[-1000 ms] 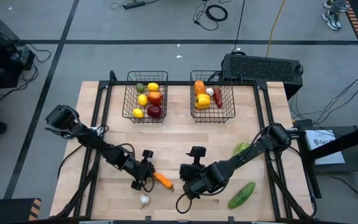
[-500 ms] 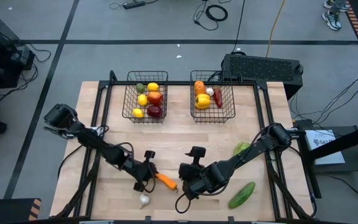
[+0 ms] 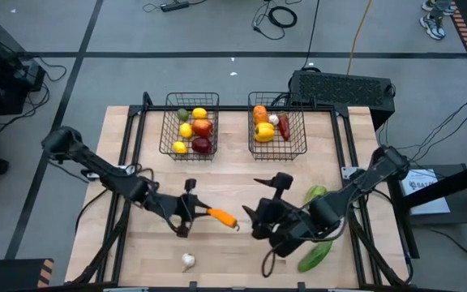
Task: Sort produce into baskets
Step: Put the orange chili pepper into the right mesh basket
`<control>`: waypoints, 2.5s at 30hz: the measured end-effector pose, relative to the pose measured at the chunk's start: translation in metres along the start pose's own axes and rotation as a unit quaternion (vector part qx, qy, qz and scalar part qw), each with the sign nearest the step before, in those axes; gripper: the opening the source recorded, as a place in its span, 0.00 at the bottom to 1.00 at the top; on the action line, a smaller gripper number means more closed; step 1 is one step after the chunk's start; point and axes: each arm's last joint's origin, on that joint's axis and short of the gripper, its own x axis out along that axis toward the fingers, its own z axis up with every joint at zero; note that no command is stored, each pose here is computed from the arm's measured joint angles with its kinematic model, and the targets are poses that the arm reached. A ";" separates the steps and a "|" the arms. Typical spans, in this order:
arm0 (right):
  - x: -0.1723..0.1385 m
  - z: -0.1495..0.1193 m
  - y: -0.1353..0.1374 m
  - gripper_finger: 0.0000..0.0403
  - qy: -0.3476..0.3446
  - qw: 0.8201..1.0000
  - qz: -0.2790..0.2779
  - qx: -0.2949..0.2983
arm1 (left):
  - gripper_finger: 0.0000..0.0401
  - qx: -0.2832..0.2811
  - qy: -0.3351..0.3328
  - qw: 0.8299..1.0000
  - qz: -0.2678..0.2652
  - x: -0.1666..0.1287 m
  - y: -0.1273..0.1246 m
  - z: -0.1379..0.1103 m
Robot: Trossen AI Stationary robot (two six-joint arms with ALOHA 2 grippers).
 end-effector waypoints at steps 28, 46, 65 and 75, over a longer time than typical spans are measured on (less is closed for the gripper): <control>0.021 -0.026 -0.032 0.99 -0.402 0.908 0.087 0.076 | 0.20 0.059 -0.323 0.943 0.056 -0.055 0.038 0.072; 0.061 -0.019 -0.060 0.97 -0.453 0.857 0.231 0.080 | 0.20 0.056 -0.331 0.937 0.099 -0.022 0.051 0.070; 0.063 -0.020 -0.061 0.58 -0.436 0.874 0.195 0.092 | 0.20 0.055 -0.327 0.937 0.110 -0.005 0.059 0.066; 0.063 -0.019 -0.061 0.40 -0.439 0.874 0.192 0.084 | 0.20 0.036 -0.327 0.939 0.103 -0.005 0.059 0.065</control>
